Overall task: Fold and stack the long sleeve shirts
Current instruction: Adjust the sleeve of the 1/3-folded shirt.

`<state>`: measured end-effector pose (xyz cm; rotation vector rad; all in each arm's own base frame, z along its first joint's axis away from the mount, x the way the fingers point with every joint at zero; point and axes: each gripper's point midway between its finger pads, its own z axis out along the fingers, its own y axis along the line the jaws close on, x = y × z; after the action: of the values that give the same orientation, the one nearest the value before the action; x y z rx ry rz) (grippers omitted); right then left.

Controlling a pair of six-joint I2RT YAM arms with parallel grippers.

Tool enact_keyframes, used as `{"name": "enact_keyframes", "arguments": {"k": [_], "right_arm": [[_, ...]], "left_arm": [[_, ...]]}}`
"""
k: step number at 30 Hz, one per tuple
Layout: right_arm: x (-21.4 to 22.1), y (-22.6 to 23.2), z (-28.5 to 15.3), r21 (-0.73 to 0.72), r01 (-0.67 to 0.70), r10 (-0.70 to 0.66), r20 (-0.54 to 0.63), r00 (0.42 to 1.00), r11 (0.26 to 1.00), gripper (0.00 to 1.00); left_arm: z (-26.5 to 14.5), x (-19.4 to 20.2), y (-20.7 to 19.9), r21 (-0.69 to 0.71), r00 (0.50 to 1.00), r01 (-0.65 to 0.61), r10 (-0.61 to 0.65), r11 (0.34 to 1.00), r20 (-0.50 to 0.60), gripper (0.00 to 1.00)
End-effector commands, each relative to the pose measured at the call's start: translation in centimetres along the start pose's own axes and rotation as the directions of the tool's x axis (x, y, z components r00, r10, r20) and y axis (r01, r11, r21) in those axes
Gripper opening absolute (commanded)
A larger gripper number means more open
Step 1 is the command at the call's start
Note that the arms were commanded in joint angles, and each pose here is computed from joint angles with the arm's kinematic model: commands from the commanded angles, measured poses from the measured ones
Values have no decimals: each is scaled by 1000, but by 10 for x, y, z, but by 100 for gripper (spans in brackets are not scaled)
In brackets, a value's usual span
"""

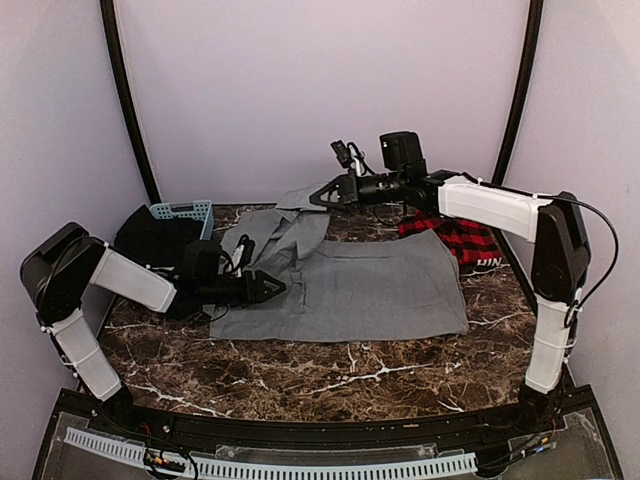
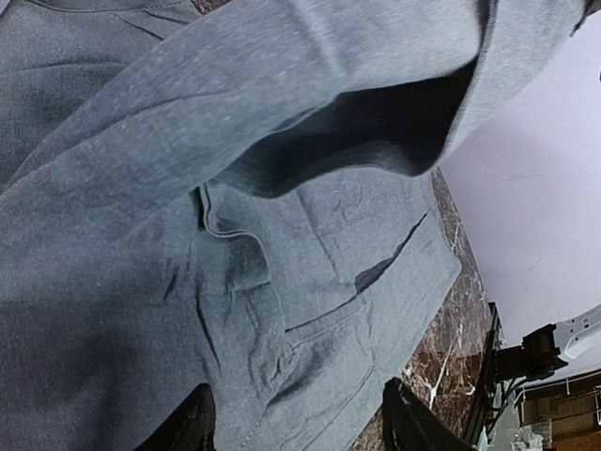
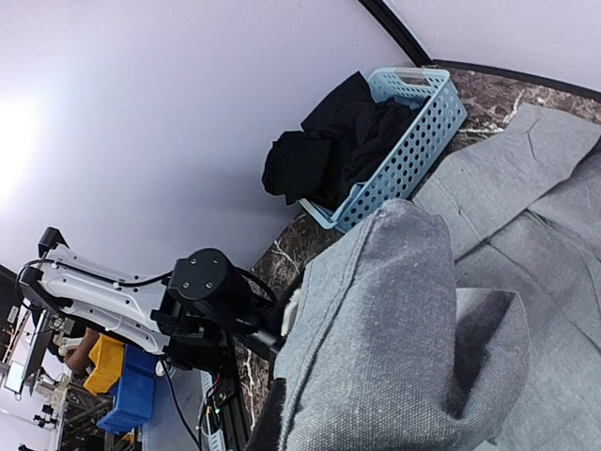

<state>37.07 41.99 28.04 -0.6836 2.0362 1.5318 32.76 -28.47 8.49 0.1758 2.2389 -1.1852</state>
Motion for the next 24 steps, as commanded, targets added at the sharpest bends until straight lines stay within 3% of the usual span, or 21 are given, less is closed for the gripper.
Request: {"name": "enact_keyframes", "arguments": {"k": [1,7,24], "right_arm": [[-15,17,5,-69,11,-11,8,1000,998,0],[-26,36,18,-136,9,-9,2,1000,991,0],[-37,31,40,-170,-27,26,-9,1000,985,0]], "left_arm": [[10,-19,1,-36,996,-64,66,997,57,60],[24,-31,11,-95,991,-93,101,991,83,63],[60,-59,-4,-64,937,-306,312,950,158,73]]}}
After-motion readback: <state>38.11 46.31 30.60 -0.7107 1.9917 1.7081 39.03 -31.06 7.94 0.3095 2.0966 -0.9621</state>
